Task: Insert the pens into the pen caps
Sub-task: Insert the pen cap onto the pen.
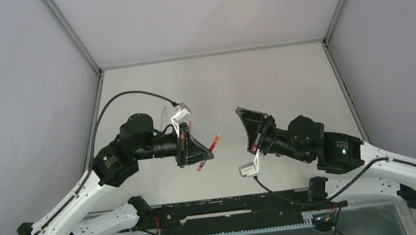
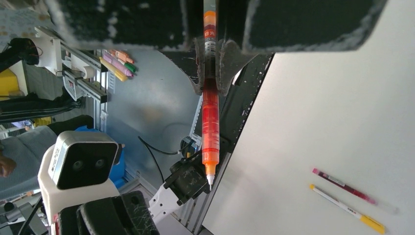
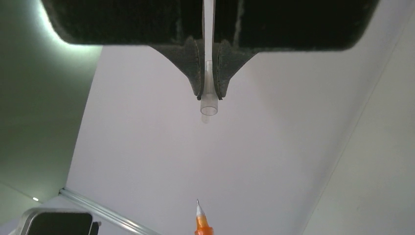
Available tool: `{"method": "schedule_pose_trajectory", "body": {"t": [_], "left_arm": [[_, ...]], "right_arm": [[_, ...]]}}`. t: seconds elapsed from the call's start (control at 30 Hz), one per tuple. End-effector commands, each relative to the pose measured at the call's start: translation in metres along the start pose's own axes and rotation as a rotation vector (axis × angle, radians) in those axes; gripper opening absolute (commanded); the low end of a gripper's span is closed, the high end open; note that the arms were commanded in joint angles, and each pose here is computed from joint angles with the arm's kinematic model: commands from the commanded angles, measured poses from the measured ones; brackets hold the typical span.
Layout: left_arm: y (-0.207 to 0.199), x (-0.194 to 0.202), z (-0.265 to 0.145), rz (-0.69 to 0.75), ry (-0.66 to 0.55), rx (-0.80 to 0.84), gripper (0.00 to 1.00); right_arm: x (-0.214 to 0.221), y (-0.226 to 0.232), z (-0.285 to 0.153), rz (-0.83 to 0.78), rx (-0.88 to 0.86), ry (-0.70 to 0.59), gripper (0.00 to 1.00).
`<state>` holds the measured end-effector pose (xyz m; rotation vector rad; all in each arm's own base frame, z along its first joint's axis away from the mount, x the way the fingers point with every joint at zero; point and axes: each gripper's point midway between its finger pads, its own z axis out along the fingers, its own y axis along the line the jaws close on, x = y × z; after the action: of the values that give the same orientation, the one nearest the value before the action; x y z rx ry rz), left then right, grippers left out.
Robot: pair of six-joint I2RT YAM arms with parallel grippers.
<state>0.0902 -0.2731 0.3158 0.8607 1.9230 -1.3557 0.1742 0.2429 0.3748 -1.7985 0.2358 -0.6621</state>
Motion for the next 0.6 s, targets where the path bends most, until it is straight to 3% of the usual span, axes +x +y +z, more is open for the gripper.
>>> {"method": "schedule_pose_trajectory", "body": {"t": [0.0, 0.57], "left_arm": [[-0.020, -0.009, -0.001, 0.041, -0.015, 0.096, 0.00], [-0.022, -0.005, 0.004, 0.024, 0.010, 0.131, 0.00]], "right_arm": [[0.009, -0.023, -0.007, -0.123, 0.014, 0.041, 0.00], [-0.022, -0.025, -0.003, -0.306, -0.084, -0.060, 0.00]]}}
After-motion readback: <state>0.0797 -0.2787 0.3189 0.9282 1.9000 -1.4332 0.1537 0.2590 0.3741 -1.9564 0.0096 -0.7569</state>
